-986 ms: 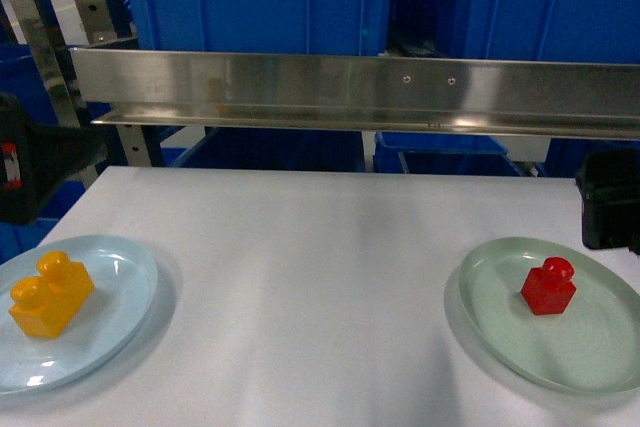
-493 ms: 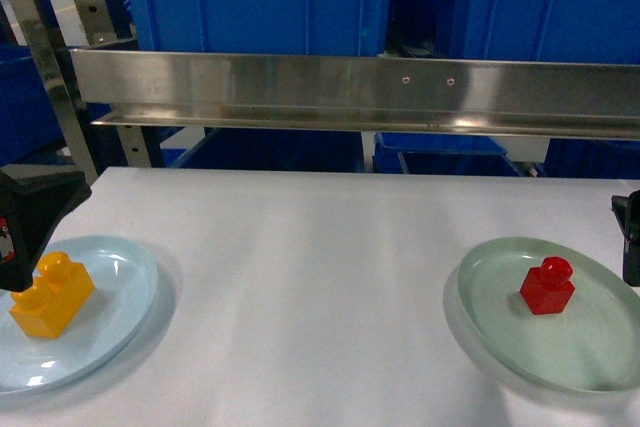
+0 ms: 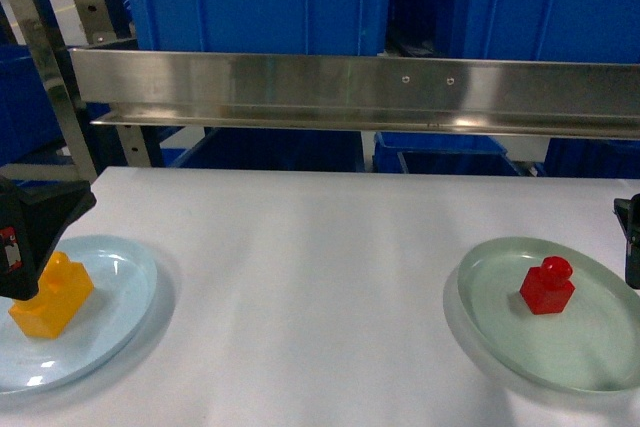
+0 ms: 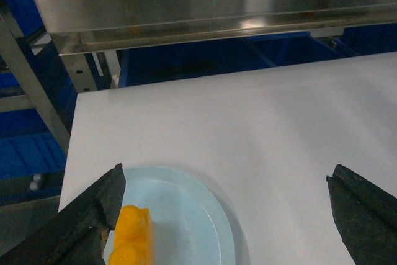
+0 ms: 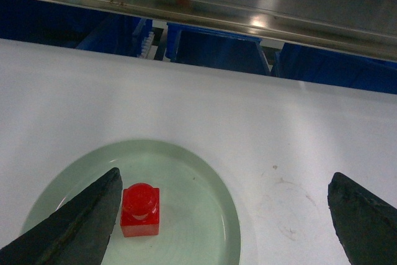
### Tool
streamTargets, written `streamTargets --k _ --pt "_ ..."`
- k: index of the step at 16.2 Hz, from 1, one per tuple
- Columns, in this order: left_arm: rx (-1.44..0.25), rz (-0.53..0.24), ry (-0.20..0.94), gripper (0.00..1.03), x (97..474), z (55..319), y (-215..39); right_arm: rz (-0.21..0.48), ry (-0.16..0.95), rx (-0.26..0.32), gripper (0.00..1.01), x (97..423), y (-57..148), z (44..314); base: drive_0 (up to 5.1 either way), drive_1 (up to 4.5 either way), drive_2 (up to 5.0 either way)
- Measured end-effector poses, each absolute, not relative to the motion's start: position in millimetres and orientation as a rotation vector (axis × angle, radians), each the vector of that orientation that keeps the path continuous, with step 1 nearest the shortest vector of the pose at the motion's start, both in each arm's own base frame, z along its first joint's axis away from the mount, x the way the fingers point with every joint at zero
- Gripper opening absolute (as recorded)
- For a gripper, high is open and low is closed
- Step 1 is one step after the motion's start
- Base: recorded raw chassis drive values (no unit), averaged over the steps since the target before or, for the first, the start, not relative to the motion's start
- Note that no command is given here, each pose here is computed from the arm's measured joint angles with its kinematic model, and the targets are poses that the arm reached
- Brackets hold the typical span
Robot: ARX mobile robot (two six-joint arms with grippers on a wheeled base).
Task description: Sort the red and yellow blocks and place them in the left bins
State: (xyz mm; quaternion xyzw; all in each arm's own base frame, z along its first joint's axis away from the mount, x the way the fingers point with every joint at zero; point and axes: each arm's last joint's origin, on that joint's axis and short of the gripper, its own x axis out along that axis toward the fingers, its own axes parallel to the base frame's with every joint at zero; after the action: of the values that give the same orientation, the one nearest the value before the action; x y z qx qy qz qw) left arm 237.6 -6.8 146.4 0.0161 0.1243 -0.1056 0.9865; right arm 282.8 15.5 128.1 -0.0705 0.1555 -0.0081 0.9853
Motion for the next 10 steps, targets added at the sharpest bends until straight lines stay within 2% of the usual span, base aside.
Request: streamTargets --k 2,3,4,5,6,8,10 --pt "0.032 -0.212 0.25 0.98 238 146 -7 -0.016 0.312 -0.142 0.98 283 16 128 0.0 0.0 0.0" --pt "0.032 -0.212 0.25 0.98 238 146 -7 0.032 0.387 -0.122 0.98 295 17 122 0.0 0.0 0.0" --pt "0.032 -0.212 0.251 0.98 238 146 -7 0.061 0.446 -0.089 0.98 328 25 119 0.0 0.0 0.0" --pt "0.032 -0.212 0.25 0.98 238 146 -7 0.065 0.539 -0.036 0.98 350 34 114 0.0 0.0 0.0" --pt "0.032 -0.212 0.251 0.98 238 146 -7 0.068 0.592 -0.027 0.98 353 37 106 0.0 0.0 0.0" --pt "0.032 -0.212 0.25 0.98 238 146 -7 0.06 0.655 -0.039 0.98 354 44 91 0.0 0.0 0.0" --pt "0.032 -0.212 0.25 0.98 238 146 -7 0.05 0.666 -0.054 0.98 358 47 83 0.0 0.0 0.0"
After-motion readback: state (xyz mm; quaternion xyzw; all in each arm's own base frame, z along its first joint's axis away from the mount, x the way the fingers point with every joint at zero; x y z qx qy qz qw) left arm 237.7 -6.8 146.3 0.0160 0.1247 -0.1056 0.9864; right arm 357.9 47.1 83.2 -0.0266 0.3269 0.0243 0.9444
